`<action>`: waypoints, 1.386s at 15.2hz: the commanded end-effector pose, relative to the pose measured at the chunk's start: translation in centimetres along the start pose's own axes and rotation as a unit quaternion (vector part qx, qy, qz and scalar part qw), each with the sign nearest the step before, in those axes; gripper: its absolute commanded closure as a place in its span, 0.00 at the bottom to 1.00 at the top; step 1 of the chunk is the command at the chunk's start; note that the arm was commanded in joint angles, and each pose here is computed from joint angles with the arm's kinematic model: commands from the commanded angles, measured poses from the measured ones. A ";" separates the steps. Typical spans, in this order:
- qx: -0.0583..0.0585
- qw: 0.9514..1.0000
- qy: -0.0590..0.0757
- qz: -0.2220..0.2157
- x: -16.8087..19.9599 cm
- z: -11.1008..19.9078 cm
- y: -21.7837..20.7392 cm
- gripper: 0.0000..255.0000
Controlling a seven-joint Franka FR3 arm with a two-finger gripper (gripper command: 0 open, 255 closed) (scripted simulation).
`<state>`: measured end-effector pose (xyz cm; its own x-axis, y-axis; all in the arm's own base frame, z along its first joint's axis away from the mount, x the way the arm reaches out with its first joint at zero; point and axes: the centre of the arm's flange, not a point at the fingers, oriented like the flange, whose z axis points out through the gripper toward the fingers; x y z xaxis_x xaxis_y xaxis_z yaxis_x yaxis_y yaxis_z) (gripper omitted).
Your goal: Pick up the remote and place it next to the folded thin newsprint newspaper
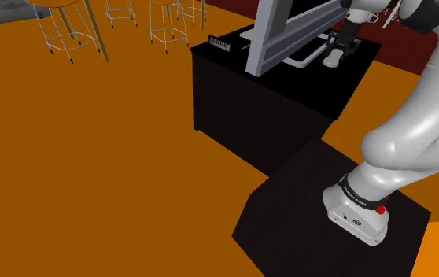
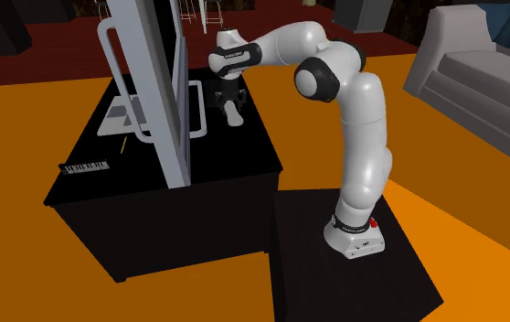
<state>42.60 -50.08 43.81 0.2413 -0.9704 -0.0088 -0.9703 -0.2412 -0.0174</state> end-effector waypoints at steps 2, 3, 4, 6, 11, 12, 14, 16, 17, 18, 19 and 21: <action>0.000 1.000 0.000 -0.001 3.6 -0.2 1.5 1.00; 0.000 1.000 0.000 -0.001 4.8 -0.2 2.1 1.00; 0.000 1.000 0.000 -0.001 6.0 -0.2 2.6 1.00; 0.000 1.000 0.000 -0.001 8.4 -0.3 3.7 1.00; 0.000 1.000 0.000 -0.001 14.7 -0.4 6.5 1.00; 0.000 1.000 0.000 -0.001 14.7 0.1 6.5 1.00; 0.000 1.000 0.000 -0.001 14.7 1.2 6.5 1.00; 0.000 1.000 0.000 -0.001 14.7 2.2 6.5 1.00; 0.000 1.000 0.000 -0.001 14.7 2.7 6.6 1.00; 0.000 1.000 0.000 -0.001 14.7 3.3 6.6 1.00; 0.000 1.000 0.000 -0.001 14.7 3.8 6.6 1.00; 0.000 1.000 0.000 -0.001 14.7 4.9 6.6 1.00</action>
<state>39.73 -65.78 39.04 0.2431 -0.9700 -0.0095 -0.9699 -0.2429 -0.0169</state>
